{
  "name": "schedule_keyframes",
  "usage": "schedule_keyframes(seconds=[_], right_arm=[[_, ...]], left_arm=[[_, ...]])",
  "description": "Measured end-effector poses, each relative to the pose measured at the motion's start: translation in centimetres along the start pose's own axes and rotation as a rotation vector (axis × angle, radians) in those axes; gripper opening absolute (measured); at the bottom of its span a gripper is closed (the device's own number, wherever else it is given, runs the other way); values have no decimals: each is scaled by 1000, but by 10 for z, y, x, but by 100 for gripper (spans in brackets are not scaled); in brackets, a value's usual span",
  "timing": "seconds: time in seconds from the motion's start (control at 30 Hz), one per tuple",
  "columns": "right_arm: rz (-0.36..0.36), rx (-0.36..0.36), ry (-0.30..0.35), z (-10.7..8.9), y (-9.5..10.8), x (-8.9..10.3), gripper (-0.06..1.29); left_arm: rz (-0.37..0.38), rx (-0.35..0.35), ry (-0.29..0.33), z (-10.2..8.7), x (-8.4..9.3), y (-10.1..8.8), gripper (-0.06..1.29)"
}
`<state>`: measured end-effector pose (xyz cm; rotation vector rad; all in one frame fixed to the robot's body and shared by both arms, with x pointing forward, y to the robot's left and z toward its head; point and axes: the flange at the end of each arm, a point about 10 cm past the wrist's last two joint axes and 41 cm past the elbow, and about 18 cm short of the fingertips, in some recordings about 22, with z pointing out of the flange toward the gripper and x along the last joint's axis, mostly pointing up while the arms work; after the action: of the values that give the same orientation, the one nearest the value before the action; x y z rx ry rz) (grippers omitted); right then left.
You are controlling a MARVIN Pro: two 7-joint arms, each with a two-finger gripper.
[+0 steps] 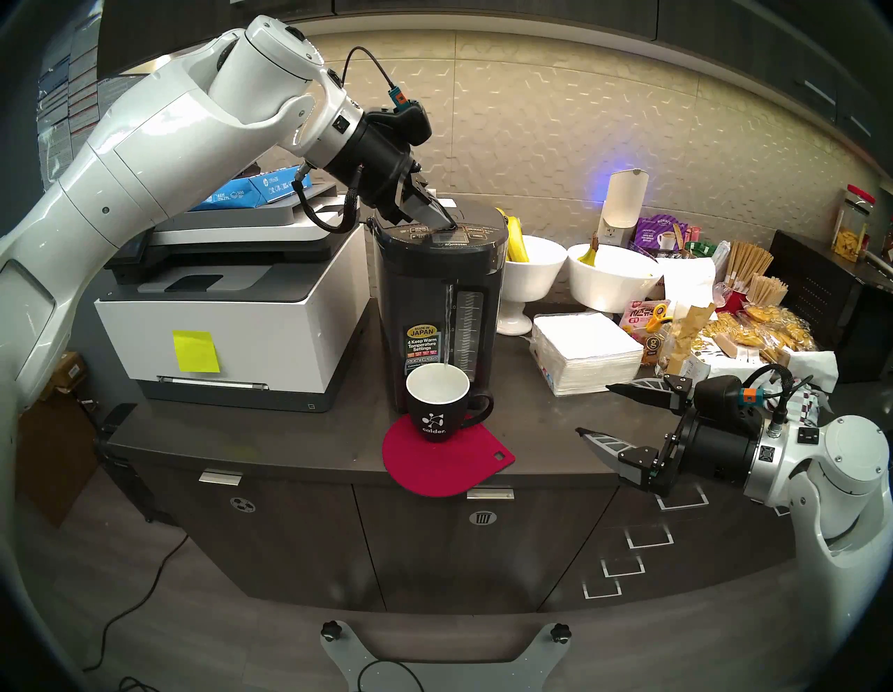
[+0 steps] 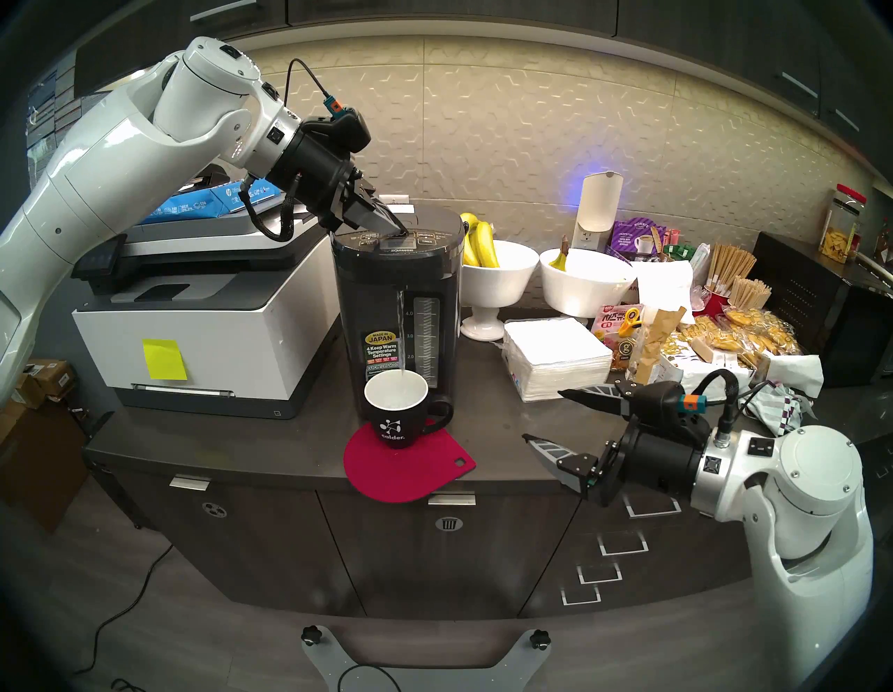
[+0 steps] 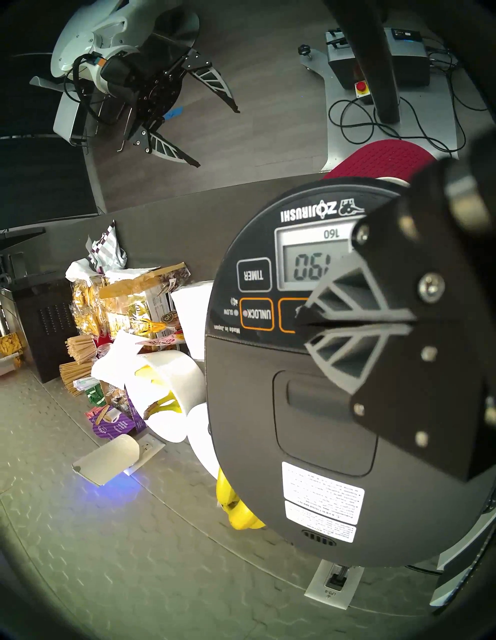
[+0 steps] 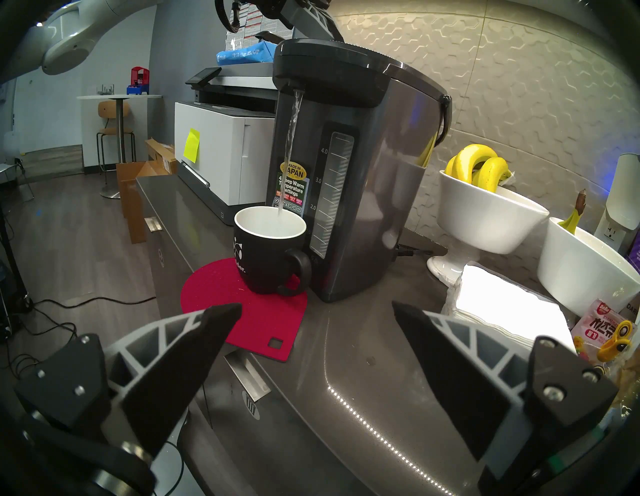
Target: Press the water dispenser button and fill the cup
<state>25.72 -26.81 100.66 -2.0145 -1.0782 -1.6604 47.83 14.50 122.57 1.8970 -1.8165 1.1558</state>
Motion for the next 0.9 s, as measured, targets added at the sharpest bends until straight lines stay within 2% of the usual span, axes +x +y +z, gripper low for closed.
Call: schedule_keyframes(seconds=[0.4,0.9], right_arm=[[0,0,0,0,0,0,124],[0,0,0,0,0,0,124]], left_arm=[[-3,-21,0,0,-1,-3,-2],[7,-7,-18,-1,3,2,-2]])
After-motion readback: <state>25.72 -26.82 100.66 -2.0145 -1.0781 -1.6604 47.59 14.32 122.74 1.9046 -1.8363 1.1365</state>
